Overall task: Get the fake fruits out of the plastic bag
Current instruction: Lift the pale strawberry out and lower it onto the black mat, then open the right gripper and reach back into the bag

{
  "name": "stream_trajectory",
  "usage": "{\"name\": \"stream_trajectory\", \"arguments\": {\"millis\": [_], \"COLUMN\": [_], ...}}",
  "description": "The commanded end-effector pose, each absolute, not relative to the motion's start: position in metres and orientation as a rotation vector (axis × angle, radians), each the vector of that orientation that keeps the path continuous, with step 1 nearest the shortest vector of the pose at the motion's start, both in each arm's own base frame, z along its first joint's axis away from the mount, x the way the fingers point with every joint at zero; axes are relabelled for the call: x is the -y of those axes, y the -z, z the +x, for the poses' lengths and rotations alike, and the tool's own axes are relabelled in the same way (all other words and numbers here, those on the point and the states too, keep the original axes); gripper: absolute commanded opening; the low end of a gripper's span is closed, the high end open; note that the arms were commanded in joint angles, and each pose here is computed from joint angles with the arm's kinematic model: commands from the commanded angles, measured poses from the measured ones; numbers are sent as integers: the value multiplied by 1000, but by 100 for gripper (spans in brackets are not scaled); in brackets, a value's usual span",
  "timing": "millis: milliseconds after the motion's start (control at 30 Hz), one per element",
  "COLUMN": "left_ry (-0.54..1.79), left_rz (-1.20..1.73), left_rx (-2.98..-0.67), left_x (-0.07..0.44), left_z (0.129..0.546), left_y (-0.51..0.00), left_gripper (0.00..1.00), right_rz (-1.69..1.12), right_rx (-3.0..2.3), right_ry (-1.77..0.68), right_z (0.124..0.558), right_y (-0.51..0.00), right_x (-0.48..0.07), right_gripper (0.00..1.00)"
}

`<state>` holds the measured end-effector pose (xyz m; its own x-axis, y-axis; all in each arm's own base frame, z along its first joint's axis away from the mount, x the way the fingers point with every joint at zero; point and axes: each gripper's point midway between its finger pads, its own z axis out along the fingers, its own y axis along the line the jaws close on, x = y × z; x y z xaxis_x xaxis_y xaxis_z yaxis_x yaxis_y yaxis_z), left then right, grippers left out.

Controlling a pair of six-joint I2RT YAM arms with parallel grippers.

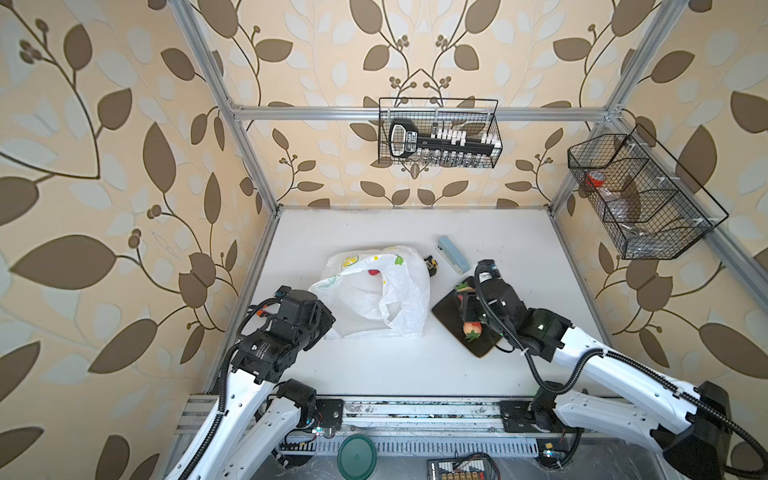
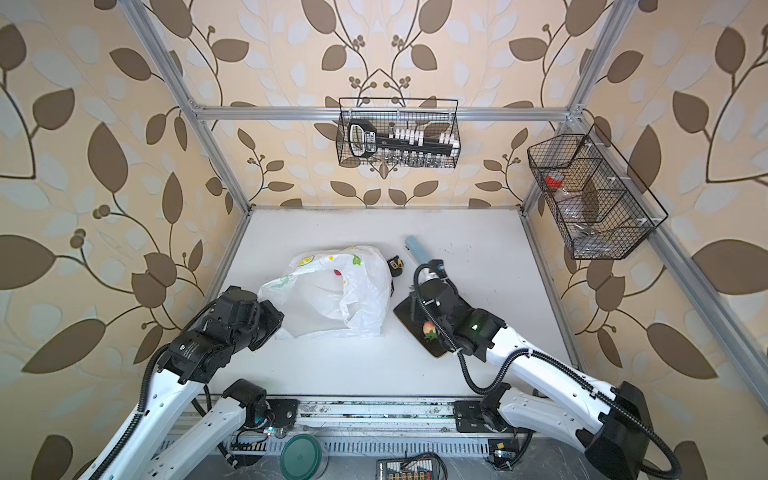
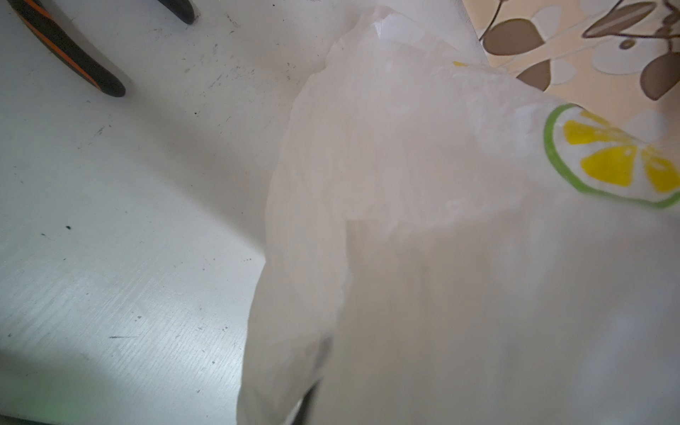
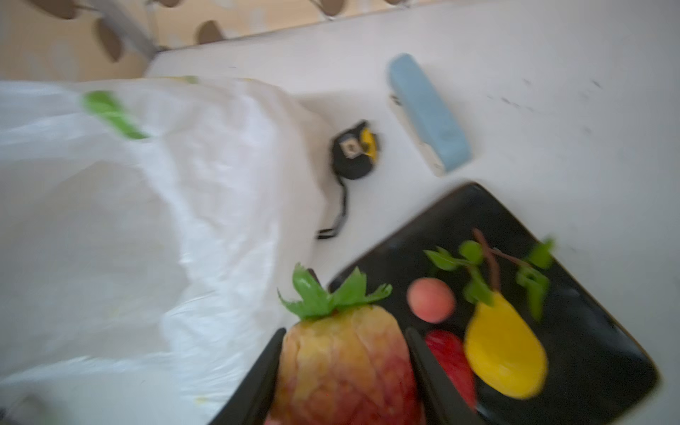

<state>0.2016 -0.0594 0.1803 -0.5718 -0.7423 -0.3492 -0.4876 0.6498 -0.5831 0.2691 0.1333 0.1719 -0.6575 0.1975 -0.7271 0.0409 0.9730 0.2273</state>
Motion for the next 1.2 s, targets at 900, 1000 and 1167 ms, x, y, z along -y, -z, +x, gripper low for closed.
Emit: {"name": "stream_trajectory", "arguments": {"millis": [900, 1000, 1167], "left_ry": [605, 603, 609], "left_rz": [-845, -830, -816], "left_rx": [-2372, -2380, -2386], "left_x": [73, 74, 76], "left_z": [201, 202, 202], "left_y": [-179, -180, -179], "left_gripper": [0, 0, 0], "right_rz": [584, 522, 98], "right_rx": [-2439, -2359, -2235], "right_ry": [-203, -246, -460], "right_z": [294, 303, 311], "right_y": [-79, -121, -194], "right_x": [-19, -24, -119], "right_gripper": [71, 70, 67]}}
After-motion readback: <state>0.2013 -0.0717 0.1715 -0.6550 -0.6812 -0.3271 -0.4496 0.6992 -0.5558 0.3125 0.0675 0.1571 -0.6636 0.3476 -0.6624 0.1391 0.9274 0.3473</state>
